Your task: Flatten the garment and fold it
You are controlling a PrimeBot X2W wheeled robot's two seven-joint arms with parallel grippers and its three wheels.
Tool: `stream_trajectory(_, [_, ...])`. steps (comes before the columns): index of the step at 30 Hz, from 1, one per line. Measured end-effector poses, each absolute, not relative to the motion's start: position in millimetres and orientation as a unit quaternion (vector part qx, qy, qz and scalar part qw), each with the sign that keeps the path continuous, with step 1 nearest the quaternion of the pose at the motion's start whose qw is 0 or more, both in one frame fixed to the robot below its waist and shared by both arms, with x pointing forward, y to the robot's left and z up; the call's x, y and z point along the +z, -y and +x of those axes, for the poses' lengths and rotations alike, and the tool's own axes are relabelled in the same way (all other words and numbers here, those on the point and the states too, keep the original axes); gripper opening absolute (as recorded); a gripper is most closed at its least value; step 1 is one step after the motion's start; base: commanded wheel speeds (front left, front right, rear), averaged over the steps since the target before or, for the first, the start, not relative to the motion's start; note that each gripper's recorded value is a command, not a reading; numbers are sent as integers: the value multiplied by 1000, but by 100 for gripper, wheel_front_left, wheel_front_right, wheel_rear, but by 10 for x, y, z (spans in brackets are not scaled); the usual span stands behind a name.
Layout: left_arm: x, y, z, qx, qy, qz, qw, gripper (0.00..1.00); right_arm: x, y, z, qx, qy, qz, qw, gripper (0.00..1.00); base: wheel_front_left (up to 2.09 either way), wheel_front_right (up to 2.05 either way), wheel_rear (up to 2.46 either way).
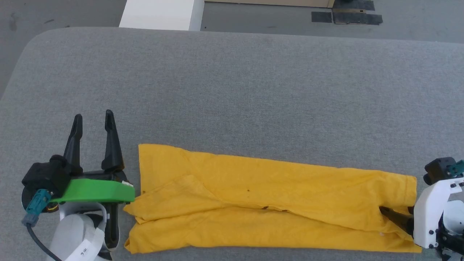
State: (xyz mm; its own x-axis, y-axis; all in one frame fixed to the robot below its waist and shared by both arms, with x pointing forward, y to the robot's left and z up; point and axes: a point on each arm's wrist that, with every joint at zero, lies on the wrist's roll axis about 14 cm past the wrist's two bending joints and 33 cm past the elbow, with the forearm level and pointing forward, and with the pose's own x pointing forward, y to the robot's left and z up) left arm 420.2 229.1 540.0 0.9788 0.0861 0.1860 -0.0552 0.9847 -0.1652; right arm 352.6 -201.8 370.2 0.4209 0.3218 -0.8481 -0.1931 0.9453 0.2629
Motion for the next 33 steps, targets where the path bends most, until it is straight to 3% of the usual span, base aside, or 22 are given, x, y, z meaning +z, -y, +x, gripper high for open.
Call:
stream_trajectory(2, [5395, -2303, 4196, 38, 97, -81, 991, 100, 3684, 2024, 3537, 154, -518, 60, 839, 100, 0, 0, 0])
stream_trajectory(3, [5383, -2304, 4192, 38, 96, -81, 991, 100, 3673, 2032, 3538, 154, -521, 59, 838, 75, 0, 0, 0])
stream_trajectory(4, [5388, -2314, 4188, 40, 97, -83, 991, 100, 3669, 2043, 3548, 153, -522, 56, 837, 24, 0, 0, 0])
stream_trajectory(5, [5385, -2321, 4185, 40, 97, -84, 991, 100, 3665, 2069, 3558, 150, -523, 55, 837, 0, 0, 0, 0])
stream_trajectory(16, [5407, -2340, 4171, 44, 102, -78, 991, 100, 3697, 2336, 3622, 109, -521, 66, 844, 0, 0, 0, 0])
stream_trajectory(22, [5360, -2335, 4154, 45, 96, -81, 991, 100, 3752, 2932, 3626, 20, -524, 50, 850, 0, 0, 0, 0])
stream_trajectory(29, [5314, -2295, 4152, 37, 89, -82, 992, 100, 3814, 3515, 3487, -74, -541, 11, 837, 0, 0, 0, 0])
stream_trajectory(33, [5301, -2295, 4125, 37, 86, -82, 992, 100, 3867, 3609, 3414, -92, -556, -12, 826, 0, 0, 0, 0])
